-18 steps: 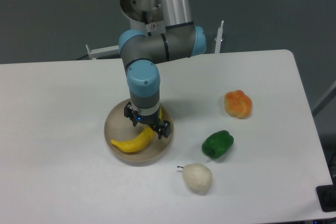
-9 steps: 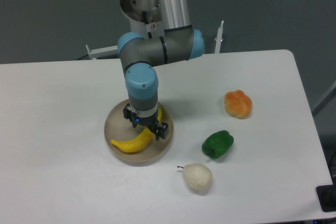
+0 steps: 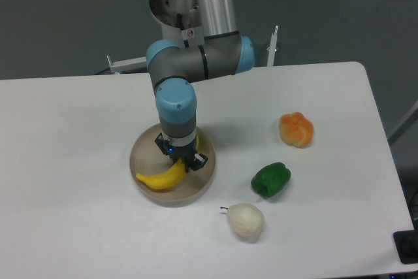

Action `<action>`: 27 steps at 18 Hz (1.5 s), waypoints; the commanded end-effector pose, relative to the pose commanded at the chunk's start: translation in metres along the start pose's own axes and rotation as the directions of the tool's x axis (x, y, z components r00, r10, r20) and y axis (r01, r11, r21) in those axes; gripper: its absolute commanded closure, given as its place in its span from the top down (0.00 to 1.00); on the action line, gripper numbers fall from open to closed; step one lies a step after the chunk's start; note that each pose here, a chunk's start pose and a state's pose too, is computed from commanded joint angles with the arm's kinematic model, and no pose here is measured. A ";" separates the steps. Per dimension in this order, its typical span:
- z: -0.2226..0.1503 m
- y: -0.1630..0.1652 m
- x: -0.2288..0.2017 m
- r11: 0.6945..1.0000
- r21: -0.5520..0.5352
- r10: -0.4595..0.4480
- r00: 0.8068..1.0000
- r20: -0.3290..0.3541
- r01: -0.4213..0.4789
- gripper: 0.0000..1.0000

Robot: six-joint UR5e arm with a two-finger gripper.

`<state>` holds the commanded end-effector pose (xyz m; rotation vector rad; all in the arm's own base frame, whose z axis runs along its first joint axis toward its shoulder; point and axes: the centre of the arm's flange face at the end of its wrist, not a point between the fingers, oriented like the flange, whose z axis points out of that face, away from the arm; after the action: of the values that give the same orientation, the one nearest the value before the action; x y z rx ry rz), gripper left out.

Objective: Pick up the banana from the plate
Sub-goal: 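Lower the gripper onto the banana's middle and close it, then lift the banana off the plate and carry it toward the green pepper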

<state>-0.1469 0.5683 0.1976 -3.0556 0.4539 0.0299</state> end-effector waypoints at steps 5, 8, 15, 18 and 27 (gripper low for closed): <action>-0.025 -0.004 -0.011 0.999 0.034 0.008 0.999 0.035 -0.009 0.31; -0.057 0.001 -0.033 0.997 0.063 0.040 0.996 0.084 -0.045 0.31; -0.106 0.047 -0.122 0.995 0.093 0.019 0.984 0.179 -0.036 0.31; -0.125 0.068 -0.157 0.997 0.072 0.004 0.974 0.227 -0.021 0.31; -0.140 0.079 -0.194 0.997 0.068 0.013 0.963 0.268 -0.032 0.31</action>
<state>-0.3534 0.5415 0.3392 -2.9140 0.4588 0.4131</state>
